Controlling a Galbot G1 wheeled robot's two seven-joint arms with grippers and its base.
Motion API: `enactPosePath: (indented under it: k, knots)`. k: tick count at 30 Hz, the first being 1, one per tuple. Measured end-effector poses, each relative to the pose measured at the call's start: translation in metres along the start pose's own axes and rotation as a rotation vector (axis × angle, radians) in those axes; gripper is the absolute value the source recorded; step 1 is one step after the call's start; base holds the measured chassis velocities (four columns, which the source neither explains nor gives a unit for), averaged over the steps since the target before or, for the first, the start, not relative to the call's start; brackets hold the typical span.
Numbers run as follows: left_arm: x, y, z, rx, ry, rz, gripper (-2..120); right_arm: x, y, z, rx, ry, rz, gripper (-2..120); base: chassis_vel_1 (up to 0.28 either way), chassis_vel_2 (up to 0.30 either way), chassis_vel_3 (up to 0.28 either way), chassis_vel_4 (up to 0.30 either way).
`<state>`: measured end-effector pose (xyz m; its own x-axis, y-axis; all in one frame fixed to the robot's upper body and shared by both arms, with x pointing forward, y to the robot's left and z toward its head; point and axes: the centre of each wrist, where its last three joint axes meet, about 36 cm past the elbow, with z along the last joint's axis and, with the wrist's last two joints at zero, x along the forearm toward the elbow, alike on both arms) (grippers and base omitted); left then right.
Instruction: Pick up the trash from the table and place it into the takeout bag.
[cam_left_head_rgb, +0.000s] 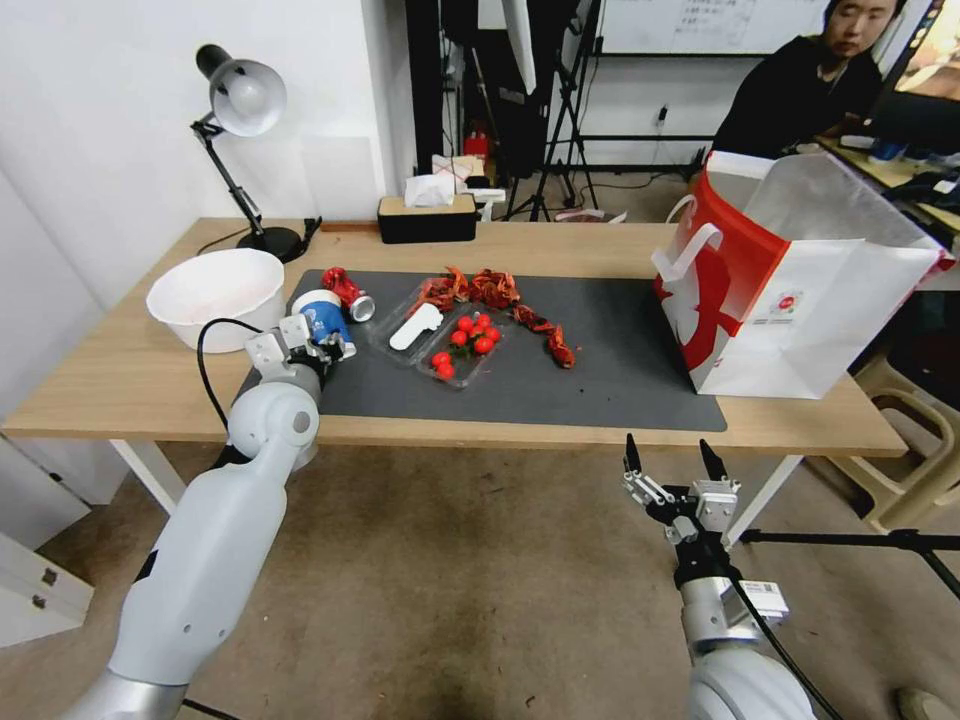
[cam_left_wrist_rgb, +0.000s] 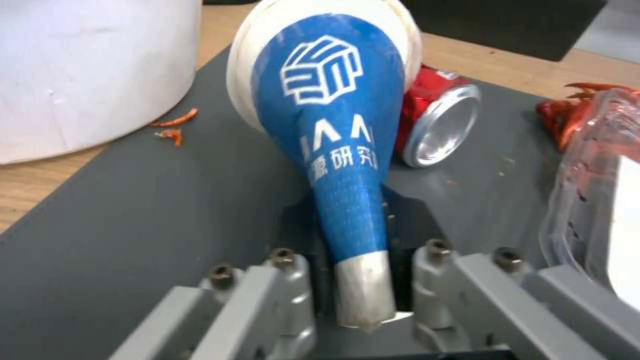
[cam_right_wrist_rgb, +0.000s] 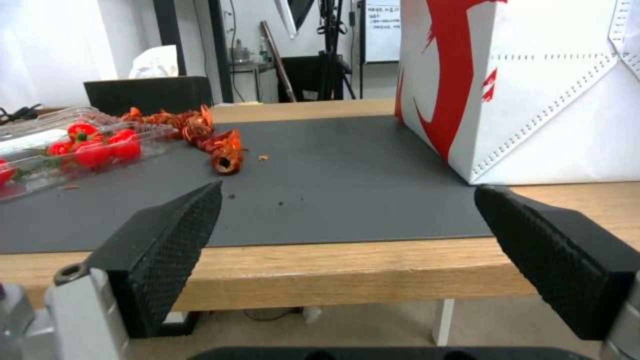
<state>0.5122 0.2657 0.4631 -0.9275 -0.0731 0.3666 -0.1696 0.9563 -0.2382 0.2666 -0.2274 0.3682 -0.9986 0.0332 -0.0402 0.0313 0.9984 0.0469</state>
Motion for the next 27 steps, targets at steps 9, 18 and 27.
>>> enactPosePath:
  k: [9,18,27]
  knots:
    - [0.023,-0.004,-0.007,-0.009,-0.066,0.095,1,-0.001,0.0,0.001,-0.001,0.002,0.004,95,0.0,0.0,0.0,0.0]
    - [0.045,-0.02,-0.029,-0.018,-0.231,0.372,1,-0.001,0.0,0.003,-0.002,0.002,0.009,95,0.0,0.0,0.0,0.0]
    - [0.047,-0.032,-0.036,-0.029,-0.3,0.518,1,-0.001,0.0,0.003,-0.003,0.002,0.011,95,0.0,0.0,0.0,0.0]
